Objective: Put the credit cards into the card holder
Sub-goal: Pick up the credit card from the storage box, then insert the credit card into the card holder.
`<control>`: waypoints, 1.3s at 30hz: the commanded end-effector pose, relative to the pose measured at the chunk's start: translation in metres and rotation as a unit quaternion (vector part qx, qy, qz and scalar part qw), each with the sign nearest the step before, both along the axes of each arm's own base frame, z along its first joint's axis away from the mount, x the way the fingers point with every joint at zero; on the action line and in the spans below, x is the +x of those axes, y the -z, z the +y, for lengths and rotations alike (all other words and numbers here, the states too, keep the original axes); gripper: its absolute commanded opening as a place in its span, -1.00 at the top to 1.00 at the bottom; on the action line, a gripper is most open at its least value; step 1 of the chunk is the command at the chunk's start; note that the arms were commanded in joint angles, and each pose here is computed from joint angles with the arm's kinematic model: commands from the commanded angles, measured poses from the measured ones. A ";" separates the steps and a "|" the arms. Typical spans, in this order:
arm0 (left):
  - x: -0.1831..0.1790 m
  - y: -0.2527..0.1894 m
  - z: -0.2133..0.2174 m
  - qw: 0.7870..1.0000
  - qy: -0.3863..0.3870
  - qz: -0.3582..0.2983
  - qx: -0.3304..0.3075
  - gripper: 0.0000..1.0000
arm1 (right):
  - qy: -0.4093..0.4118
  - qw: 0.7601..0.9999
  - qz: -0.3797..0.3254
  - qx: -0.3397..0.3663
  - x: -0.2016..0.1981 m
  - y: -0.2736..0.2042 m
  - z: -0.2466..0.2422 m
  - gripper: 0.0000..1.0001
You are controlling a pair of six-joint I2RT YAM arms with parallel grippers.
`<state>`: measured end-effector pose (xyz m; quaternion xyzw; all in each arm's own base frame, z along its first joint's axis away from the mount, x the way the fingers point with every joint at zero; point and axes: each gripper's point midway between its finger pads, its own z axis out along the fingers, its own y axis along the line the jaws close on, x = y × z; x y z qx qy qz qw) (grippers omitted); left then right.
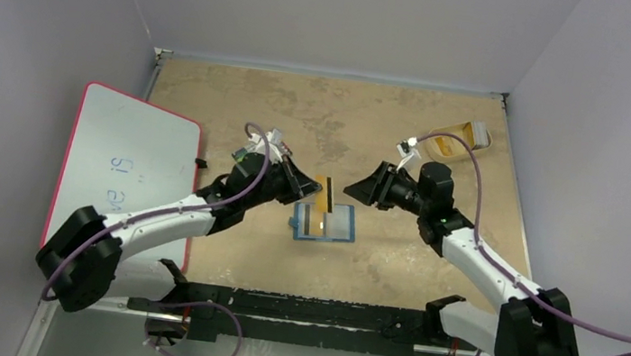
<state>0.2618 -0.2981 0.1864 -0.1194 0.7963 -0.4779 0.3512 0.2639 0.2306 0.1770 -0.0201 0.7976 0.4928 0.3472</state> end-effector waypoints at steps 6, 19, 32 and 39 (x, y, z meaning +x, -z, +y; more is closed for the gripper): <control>-0.009 0.083 -0.015 0.995 0.046 0.077 0.043 1.00 | 0.040 0.990 0.051 -0.122 0.012 0.077 -0.024 0.09; -0.012 0.121 -0.020 0.987 0.073 0.117 0.083 1.00 | 0.030 0.983 0.088 -0.159 0.015 0.119 -0.026 0.32; -0.003 0.133 -0.009 0.983 0.046 0.125 0.126 1.00 | 0.017 0.980 0.110 -0.168 0.010 0.142 -0.025 0.48; 0.002 0.146 -0.003 0.979 0.021 0.140 0.146 1.00 | 0.010 0.979 0.115 -0.169 0.006 0.147 -0.026 0.53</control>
